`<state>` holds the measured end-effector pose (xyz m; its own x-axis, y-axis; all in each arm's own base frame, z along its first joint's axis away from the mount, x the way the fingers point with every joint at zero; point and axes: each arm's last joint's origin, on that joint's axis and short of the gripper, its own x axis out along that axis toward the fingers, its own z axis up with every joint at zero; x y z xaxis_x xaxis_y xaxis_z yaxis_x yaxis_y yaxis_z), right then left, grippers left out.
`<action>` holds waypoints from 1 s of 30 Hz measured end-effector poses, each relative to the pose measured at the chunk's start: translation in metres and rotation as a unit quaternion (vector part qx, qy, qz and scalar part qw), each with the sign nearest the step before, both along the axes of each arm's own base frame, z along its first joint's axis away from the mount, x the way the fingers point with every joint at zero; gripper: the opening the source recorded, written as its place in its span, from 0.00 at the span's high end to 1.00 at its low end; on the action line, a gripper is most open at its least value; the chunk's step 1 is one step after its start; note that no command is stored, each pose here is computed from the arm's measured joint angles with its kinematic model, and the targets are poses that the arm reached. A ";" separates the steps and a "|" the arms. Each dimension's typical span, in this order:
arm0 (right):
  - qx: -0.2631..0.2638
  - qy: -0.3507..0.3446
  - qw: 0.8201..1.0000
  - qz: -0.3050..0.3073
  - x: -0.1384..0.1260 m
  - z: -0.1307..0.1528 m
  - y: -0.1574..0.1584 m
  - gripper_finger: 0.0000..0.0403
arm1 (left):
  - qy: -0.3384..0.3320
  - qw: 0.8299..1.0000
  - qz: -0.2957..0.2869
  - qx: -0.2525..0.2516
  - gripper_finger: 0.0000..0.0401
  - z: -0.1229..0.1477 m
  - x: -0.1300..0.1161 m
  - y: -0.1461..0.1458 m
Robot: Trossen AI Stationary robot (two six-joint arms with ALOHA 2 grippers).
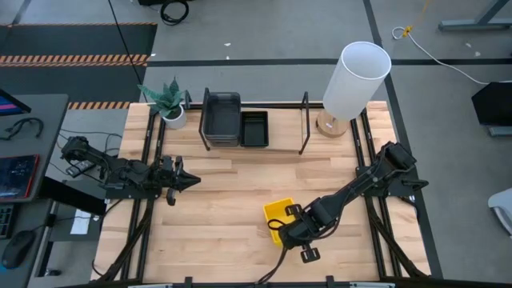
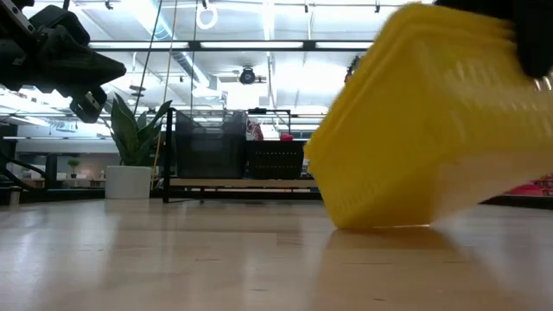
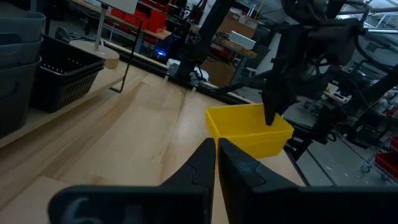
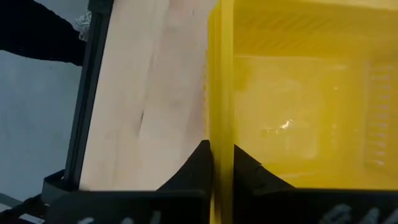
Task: Stack baskets on shelf by color
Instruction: Put the stacked yellow baskets on the shelf
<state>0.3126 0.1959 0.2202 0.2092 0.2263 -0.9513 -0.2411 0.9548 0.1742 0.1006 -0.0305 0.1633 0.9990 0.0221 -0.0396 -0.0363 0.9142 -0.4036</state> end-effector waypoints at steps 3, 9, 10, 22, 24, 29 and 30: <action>-0.008 0.002 1.000 0.000 0.005 0.009 -0.008 0.95 | 0.000 1.000 0.000 0.000 0.94 0.000 0.000 0.000; -0.038 0.002 0.999 -0.016 0.013 0.029 -0.037 0.95 | 0.000 1.000 0.000 0.000 0.92 0.000 0.000 0.000; -0.044 0.000 0.999 -0.023 0.012 0.034 -0.045 0.95 | 0.000 1.000 0.000 0.000 0.92 0.000 0.000 0.000; -0.116 -0.087 0.981 -0.129 -0.002 0.098 -0.153 0.95 | 0.000 1.000 0.000 0.000 0.94 0.000 0.000 0.000; -0.139 -0.093 0.975 -0.142 -0.003 0.102 -0.170 0.95 | 0.000 1.000 0.000 0.000 0.94 0.000 0.000 0.000; -0.168 -0.093 0.969 -0.156 -0.001 0.102 -0.210 0.95 | 0.000 1.000 0.000 0.000 0.92 0.000 0.000 0.000; -0.173 -0.087 0.968 -0.158 -0.001 0.098 -0.217 0.95 | 0.000 1.000 0.000 0.000 0.91 0.000 0.000 0.000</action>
